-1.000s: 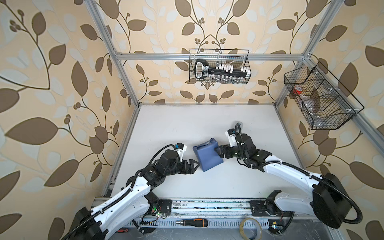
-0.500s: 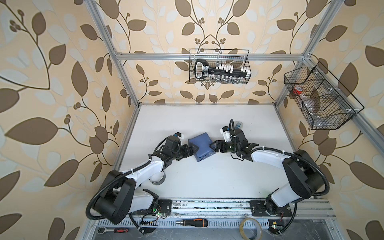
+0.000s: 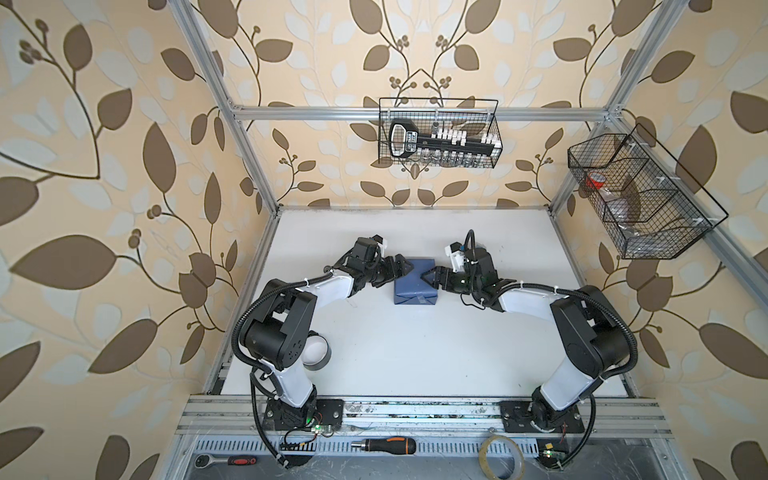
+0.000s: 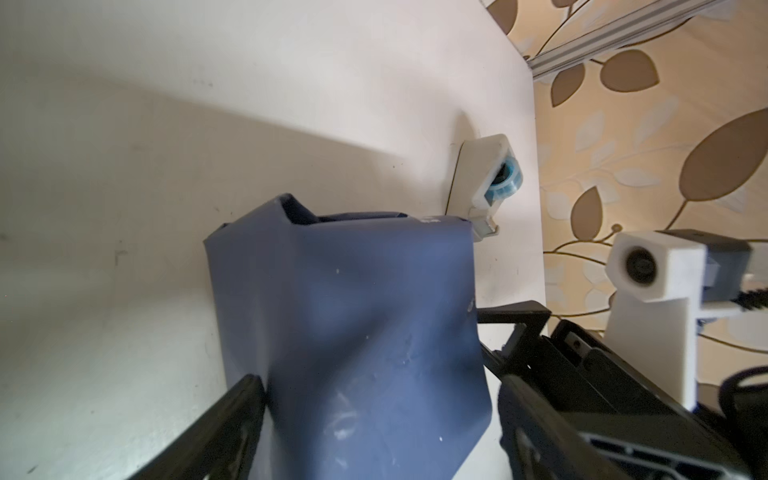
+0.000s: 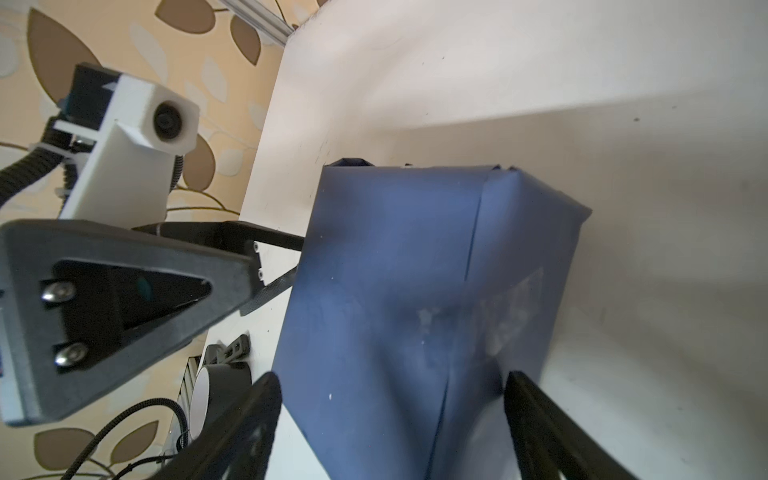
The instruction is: Wrap the gift box in paper
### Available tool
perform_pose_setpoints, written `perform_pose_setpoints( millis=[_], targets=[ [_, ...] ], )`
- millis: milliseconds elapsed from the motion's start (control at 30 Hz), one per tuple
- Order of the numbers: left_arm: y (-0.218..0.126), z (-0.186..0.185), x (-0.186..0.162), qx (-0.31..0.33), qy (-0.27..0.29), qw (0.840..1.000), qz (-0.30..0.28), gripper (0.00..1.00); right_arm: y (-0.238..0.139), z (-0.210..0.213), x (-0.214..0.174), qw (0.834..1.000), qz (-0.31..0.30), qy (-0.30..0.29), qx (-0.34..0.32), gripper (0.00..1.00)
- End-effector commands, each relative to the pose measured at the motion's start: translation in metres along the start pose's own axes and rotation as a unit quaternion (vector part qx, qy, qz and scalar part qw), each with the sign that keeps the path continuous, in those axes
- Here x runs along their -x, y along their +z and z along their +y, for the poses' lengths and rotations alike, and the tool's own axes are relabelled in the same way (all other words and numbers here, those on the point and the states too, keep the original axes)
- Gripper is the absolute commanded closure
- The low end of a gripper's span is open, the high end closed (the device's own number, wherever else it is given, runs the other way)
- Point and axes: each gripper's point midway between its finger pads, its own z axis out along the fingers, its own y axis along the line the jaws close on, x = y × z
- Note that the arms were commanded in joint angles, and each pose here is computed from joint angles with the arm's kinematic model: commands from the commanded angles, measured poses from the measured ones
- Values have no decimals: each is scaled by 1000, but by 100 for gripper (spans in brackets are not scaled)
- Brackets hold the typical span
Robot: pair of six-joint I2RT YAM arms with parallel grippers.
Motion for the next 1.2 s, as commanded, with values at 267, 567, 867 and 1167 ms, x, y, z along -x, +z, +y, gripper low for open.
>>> perform_pose_setpoints(
  millis=[267, 567, 867, 1167],
  targets=[
    [-157, 43, 38, 252, 179, 929, -204, 1, -152, -42, 61, 920, -155, -177, -313, 4],
    [-187, 123, 39, 308, 237, 879, -276, 1, -207, -114, 53, 828, -270, -205, -446, 0],
    [-158, 166, 48, 279, 207, 907, -238, 1, -200, -134, 47, 834, -301, -233, -398, 0],
    [-142, 183, 47, 277, 237, 898, -247, 1, -205, -157, 47, 838, -331, -213, -378, 2]
  ],
)
